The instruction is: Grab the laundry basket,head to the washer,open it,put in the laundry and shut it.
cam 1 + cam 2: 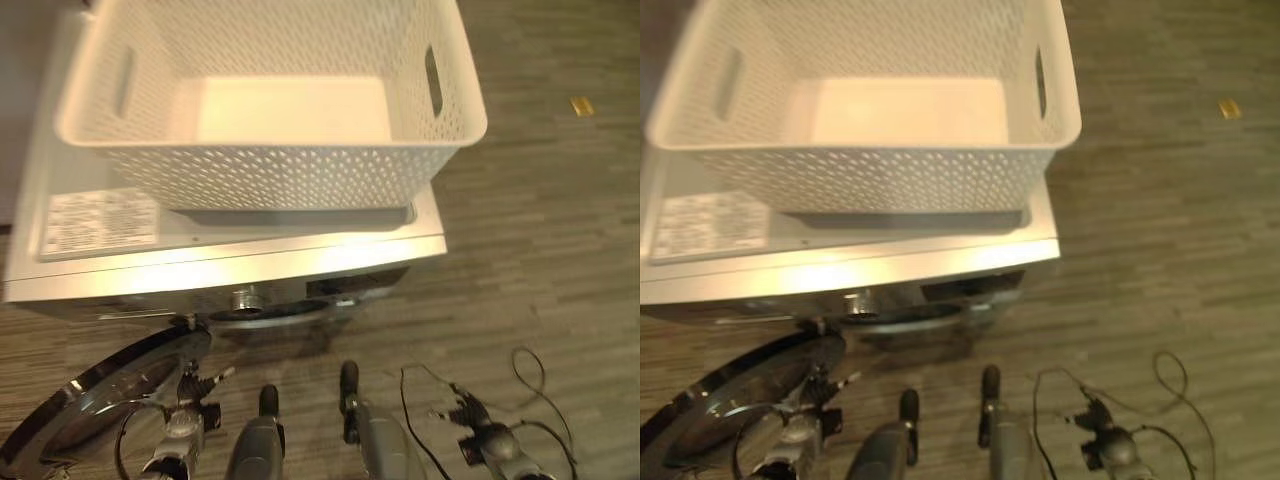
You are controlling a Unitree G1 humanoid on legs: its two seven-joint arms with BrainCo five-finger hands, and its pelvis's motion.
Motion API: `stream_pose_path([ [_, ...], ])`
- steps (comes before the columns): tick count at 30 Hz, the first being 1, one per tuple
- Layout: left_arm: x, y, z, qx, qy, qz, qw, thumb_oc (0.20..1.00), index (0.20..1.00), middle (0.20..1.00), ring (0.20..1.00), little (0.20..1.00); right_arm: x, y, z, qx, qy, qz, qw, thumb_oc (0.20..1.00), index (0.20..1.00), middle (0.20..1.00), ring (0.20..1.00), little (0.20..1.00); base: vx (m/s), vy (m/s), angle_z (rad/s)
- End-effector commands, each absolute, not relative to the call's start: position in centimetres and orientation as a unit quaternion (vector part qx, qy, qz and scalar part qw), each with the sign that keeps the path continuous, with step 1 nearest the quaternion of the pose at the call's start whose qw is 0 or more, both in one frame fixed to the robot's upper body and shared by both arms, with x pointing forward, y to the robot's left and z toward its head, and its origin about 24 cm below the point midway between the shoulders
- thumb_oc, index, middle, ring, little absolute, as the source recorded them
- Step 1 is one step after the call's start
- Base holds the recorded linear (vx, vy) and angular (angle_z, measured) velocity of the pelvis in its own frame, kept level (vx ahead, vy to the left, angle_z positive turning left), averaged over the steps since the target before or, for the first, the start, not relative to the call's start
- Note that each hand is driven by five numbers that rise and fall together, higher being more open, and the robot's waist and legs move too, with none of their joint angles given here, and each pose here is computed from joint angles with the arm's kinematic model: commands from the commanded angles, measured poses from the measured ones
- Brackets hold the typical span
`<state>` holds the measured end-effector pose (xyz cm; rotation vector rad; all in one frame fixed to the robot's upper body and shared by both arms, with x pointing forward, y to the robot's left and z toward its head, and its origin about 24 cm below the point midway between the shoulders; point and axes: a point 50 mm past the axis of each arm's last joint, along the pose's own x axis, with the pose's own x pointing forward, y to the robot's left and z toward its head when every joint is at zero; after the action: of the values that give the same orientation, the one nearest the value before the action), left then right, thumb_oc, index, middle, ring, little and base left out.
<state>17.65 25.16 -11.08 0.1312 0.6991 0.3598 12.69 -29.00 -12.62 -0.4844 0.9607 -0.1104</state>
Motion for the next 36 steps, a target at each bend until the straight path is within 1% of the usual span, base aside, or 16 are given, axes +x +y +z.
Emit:
stream_pose_path([
  [1,19.8,26.2,-9.3,0.11,0.296,0.152,0.937,1.0,1.0,1.0,1.0,1.0,10.8,-30.0,-13.0,-0.232,0.491,-0.063,0.838,1.0,1.0,1.0,1.0,1.0,0.07,0.091,0.94],
  [2,20.0,26.7,-8.4,0.137,0.276,0.138,0.941,1.0,1.0,1.0,1.0,1.0,10.2,-30.1,-13.1,-0.232,0.502,-0.057,0.831,1.0,1.0,1.0,1.0,1.0,0.03,0.063,0.74],
  [4,20.0,26.9,-7.8,0.145,0.26,0.128,0.946,1.0,1.0,1.0,1.0,1.0,9.7,-30.1,-13.3,-0.233,0.509,-0.054,0.827,1.0,1.0,1.0,1.0,1.0,0.04,0.039,0.21],
  [6,19.6,28.0,-6.5,0.181,0.235,0.113,0.948,1.0,1.0,1.0,1.0,1.0,9.0,-29.9,-13.6,-0.244,0.525,-0.027,0.815,1.0,1.0,1.0,1.0,1.0,0.06,0.057,0.04],
  [8,20.2,29.1,-3.6,0.217,0.18,0.101,0.954,1.0,1.0,1.0,1.0,1.0,8.0,-30.4,-13.8,-0.249,0.549,-0.024,0.798,1.0,1.0,1.0,1.0,1.0,0.04,0.067,0.17],
  [10,20.2,29.4,-3.1,0.229,0.173,0.101,0.953,1.0,1.0,1.0,1.0,1.0,7.7,-30.3,-13.9,-0.244,0.553,-0.025,0.796,1.0,1.0,1.0,1.0,1.0,0.04,0.052,0.59],
  [12,20.8,31.1,-0.9,0.281,0.138,0.121,0.942,1.0,1.0,1.0,1.0,1.0,7.2,-30.4,-13.9,-0.227,0.556,-0.032,0.799,1.0,1.0,1.0,1.0,1.0,0.06,0.131,0.52],
  [14,21.0,31.9,-0.2,0.301,0.132,0.13,0.936,1.0,1.0,1.0,1.0,1.0,7.1,-30.4,-13.8,-0.221,0.555,-0.035,0.801,1.0,1.0,1.0,1.0,1.0,0.06,0.11,0.55],
  [15,21.0,32.2,0.0,0.31,0.131,0.136,0.932,1.0,1.0,1.0,1.0,1.0,6.9,-30.4,-13.9,-0.217,0.556,-0.035,0.802,1.0,1.0,1.0,1.0,1.0,0.09,0.203,0.34],
  [16,21.1,33.5,0.5,0.334,0.135,0.153,0.92,1.0,1.0,1.0,1.0,1.0,7.2,-30.2,-13.8,-0.214,0.552,-0.031,0.805,1.0,1.0,1.0,1.0,1.0,0.08,0.215,0.1],
  [22,21.0,37.4,1.7,0.368,0.165,0.207,0.891,1.0,1.0,1.0,1.0,1.0,8.3,-30.0,-13.7,-0.216,0.545,-0.016,0.81,1.0,1.0,1.0,1.0,1.0,0.02,0.2,-0.22],
  [23,21.0,37.4,1.7,0.368,0.164,0.207,0.891,1.0,1.0,1.0,1.0,1.0,8.3,-30.0,-13.7,-0.216,0.545,-0.017,0.81,1.0,1.0,1.0,1.0,1.0,-0.05,0.189,-0.4],
  [25,21.4,38.5,2.9,0.381,0.164,0.221,0.883,1.0,1.0,1.0,1.0,1.0,8.4,-30.1,-13.7,-0.211,0.548,-0.02,0.809,1.0,1.0,1.0,1.0,1.0,-0.07,0.196,-0.29],
  [28,21.1,40.2,2.8,0.387,0.194,0.251,0.866,1.0,1.0,1.0,1.0,1.0,8.7,-30.0,-13.7,-0.204,0.547,-0.027,0.811,1.0,1.0,1.0,1.0,1.0,-0.07,0.133,-0.23],
  [32,20.8,41.3,2.6,0.39,0.224,0.265,0.853,1.0,1.0,1.0,1.0,1.0,9.3,-30.1,-13.6,-0.197,0.542,-0.035,0.816,1.0,1.0,1.0,1.0,1.0,-0.1,0.1,-0.25],
  [36,20.3,41.2,1.1,0.385,0.268,0.249,0.847,1.0,1.0,1.0,1.0,1.0,10.0,-29.7,-13.6,-0.19,0.536,-0.034,0.822,1.0,1.0,1.0,1.0,1.0,-0.04,0.029,-0.32],
])
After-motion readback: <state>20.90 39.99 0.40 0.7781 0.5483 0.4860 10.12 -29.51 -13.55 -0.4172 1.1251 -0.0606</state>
